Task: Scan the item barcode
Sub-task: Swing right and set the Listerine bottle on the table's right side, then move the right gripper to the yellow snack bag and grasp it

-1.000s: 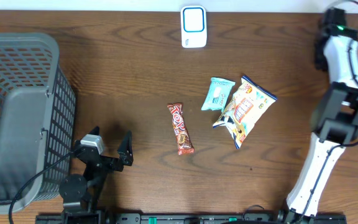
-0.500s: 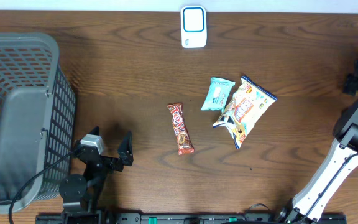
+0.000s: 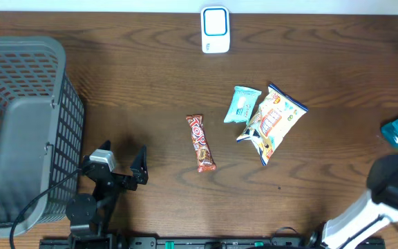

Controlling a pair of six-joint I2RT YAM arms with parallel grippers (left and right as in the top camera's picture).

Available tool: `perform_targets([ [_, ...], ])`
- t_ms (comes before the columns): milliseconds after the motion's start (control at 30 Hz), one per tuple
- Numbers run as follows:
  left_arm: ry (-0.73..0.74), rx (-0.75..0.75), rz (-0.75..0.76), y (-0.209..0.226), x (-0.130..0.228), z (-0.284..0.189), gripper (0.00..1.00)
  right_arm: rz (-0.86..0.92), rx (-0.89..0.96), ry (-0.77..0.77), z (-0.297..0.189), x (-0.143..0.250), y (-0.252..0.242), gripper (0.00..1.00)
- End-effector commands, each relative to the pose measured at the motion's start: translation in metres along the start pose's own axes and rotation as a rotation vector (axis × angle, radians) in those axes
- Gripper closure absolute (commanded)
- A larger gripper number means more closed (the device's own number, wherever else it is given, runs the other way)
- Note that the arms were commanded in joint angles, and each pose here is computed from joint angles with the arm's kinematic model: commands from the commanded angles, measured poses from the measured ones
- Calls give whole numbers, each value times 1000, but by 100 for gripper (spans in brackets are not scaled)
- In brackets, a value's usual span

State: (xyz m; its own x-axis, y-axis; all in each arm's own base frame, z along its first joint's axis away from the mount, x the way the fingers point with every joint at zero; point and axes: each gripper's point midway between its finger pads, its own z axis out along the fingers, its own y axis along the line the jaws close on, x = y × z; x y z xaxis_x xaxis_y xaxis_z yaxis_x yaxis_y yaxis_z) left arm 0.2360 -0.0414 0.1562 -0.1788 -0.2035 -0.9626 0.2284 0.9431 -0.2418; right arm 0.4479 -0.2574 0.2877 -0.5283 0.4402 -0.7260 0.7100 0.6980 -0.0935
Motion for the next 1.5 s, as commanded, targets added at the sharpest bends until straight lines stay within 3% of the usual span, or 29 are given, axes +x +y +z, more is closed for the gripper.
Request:
perform_targets([
  [0,39,-2,-21,2,14,1,2,79,-283,-115,-100,-20,60,1],
  [133,39,-2,-21,2,14,1,2,1,-529,-164,-183,-9,116,1],
  [233,38,-2,-21,2,13,1,2,-99,-712,-114,-228,23,166,1],
  [400,38,-2,-21,2,13,1,2,-330,-1021,166,-286,131,254,1],
  [467,38,-2,-21,2,13,1,2,-418,-1001,271,-284,175,271,1],
  [567,38,-2,-21,2,13,1,2,-531,-830,406,-255,235,278,2],
  [633,38,-2,-21,2,13,1,2,-555,-637,482,-228,268,268,25],
  [733,38,-2,-21,2,13,1,2,-564,-289,531,-193,298,233,97],
  [833,38,-2,-21,2,13,1,2,-562,-138,544,-189,306,210,99],
  [1133,38,-2,-21,2,13,1,2,-610,-45,571,-184,312,184,99],
  [1367,38,-2,-21,2,13,1,2,-642,-5,630,-137,374,179,99],
  [1467,38,-2,-21,2,13,1,2,-645,-71,693,-117,416,183,99],
])
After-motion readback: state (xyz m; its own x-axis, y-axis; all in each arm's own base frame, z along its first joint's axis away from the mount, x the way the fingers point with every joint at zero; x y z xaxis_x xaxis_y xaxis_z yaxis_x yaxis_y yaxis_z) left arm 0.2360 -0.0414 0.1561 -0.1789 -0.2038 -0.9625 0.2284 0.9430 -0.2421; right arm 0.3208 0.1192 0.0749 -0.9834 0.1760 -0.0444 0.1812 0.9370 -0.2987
